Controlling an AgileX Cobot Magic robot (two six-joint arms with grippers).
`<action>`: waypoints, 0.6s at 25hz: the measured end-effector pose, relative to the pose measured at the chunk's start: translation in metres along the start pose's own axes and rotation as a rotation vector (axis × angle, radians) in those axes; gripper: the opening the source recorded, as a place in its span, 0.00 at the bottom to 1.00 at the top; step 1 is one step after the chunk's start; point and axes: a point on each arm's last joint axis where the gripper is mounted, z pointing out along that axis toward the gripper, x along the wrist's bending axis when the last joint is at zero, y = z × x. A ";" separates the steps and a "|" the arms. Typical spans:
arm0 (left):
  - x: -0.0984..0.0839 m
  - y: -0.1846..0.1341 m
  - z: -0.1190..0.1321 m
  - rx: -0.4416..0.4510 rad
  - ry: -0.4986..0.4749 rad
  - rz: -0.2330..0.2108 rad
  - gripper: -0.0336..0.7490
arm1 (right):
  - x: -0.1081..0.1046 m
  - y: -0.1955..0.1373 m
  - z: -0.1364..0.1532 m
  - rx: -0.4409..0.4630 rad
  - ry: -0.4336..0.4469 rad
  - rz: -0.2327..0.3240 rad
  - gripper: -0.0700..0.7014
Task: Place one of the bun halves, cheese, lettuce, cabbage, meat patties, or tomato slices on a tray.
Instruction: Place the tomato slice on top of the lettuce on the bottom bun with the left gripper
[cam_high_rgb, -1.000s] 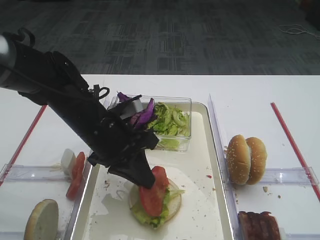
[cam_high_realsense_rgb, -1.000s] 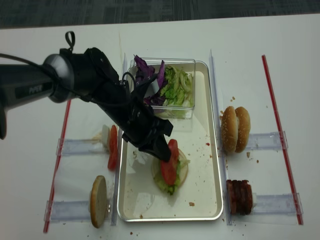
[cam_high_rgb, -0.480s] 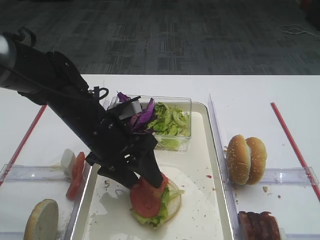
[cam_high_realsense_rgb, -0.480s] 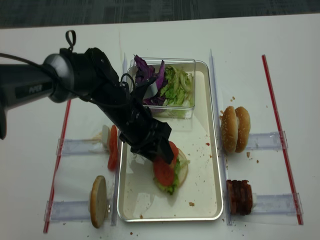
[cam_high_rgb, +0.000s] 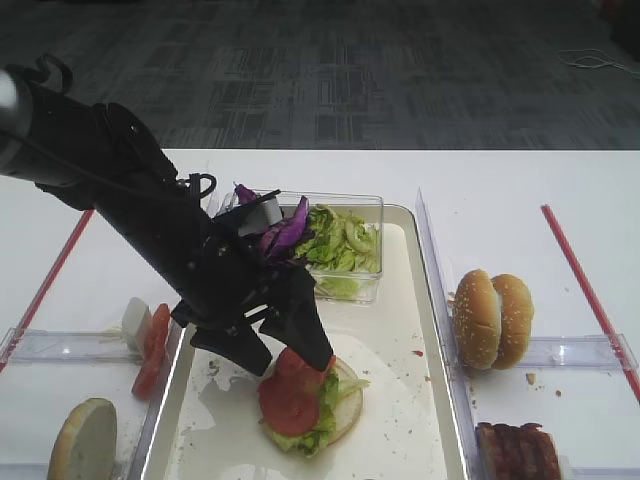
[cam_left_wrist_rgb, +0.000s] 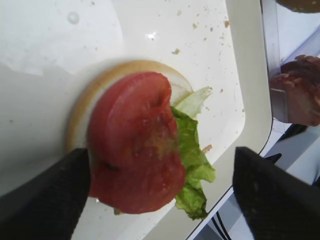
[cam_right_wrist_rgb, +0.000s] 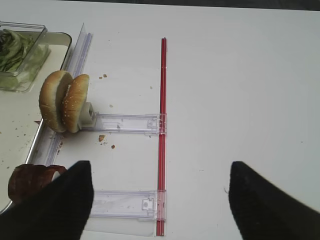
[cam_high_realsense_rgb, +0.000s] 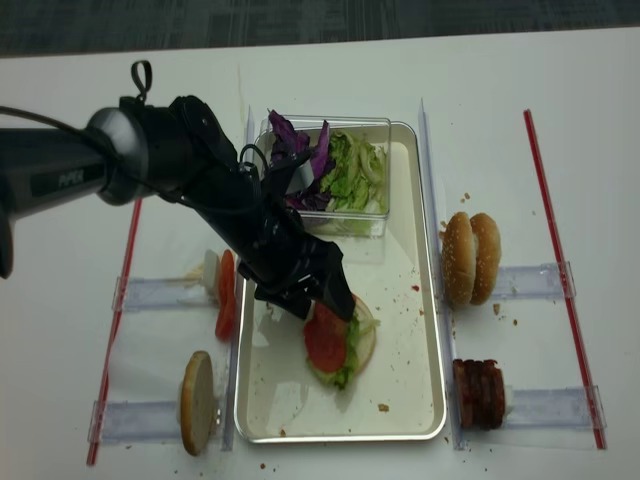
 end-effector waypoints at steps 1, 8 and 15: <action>0.000 0.000 0.000 -0.002 0.001 0.000 0.77 | 0.000 0.000 0.000 0.000 0.000 0.000 0.86; -0.012 -0.001 -0.015 -0.046 0.000 0.039 0.77 | 0.000 0.000 0.000 0.000 0.000 0.000 0.86; -0.050 -0.009 -0.061 -0.146 -0.025 0.141 0.77 | 0.000 0.000 0.000 0.000 0.000 -0.002 0.86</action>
